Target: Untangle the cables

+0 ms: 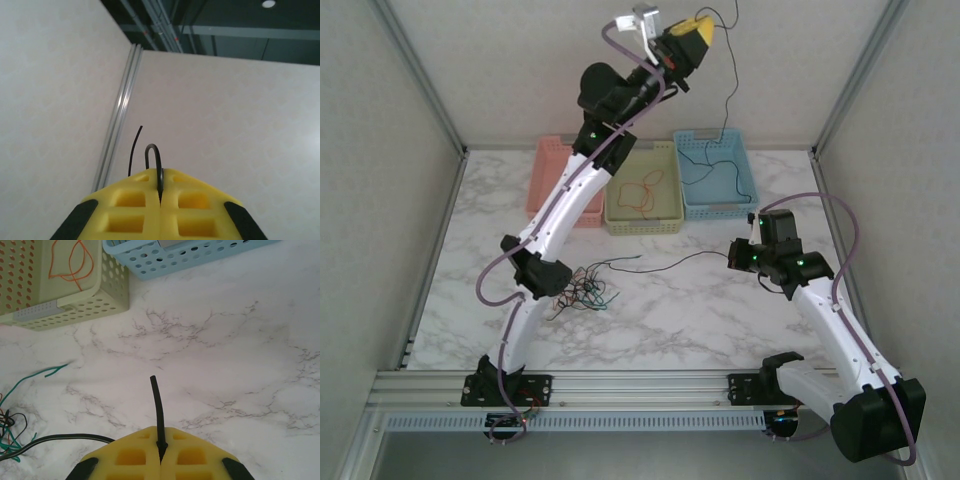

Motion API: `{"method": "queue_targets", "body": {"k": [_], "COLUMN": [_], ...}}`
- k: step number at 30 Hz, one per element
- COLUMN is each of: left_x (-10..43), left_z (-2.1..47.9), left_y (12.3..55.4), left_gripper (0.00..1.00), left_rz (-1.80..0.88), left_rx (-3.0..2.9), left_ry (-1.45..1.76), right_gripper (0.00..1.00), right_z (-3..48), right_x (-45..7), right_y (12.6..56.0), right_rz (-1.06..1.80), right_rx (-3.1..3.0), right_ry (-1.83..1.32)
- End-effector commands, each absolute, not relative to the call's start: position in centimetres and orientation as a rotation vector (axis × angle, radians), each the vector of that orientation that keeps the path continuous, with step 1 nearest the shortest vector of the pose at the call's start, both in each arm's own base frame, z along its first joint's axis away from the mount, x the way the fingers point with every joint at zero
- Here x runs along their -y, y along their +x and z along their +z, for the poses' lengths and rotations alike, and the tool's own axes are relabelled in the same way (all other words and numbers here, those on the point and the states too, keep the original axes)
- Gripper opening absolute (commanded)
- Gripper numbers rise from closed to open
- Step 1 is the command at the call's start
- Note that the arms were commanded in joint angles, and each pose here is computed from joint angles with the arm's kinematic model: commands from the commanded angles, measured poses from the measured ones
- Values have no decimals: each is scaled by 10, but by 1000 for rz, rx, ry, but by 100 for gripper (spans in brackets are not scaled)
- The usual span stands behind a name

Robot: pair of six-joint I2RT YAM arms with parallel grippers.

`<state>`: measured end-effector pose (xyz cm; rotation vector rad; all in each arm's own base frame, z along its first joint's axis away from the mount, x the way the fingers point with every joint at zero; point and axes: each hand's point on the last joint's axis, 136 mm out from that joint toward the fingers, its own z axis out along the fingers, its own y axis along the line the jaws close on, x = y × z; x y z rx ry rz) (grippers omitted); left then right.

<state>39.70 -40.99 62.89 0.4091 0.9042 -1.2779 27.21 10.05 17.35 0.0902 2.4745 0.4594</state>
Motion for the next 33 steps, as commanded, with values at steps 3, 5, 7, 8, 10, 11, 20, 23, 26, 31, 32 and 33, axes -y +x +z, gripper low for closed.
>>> {"method": "queue_targets", "body": {"k": [3,5,7,8,10,11,20,23,26,31,32,33], "left_x": [408,413,419,422,427,428,419,419,414,411,412,413], "left_z": [640,629,616,608,589,581,579,601,616,623,620,618], "left_y": [385,395,407,415,433,443,456,430,416,410,412,414], "left_gripper": [0,0,0,0,0,0,0,0,0,0,0,0], "left_rz": [-1268,-1261,-1251,-1238,-1218,-1212,-1192,-1148,-1163,-1158,-1151,-1146], "left_rx": [-830,-844,-861,-870,-898,-913,-914,-854,-823,-781,-781,-782], "left_ry": [434,423,407,400,388,374,309,358,377,370,368,365], "right_gripper": [0,0,0,0,0,0,0,0,0,0,0,0], "right_z": [169,169,168,169,168,167,161,159,157,158,158,158], "right_x": [-100,-100,-98,-99,-99,-99,-100,-100,-100,-100,-100,-100], "right_y": [269,269,269,269,269,269,271,272,272,272,272,272], "right_rz": [470,468,458,458,462,463,455,456,455,455,454,457], "right_rx": [-2483,-2483,-2485,-2484,-2486,-2486,-2508,-2512,-2517,-2515,-2515,-2514], "right_ry": [102,99,100,101,100,100,99,103,104,102,103,103]}}
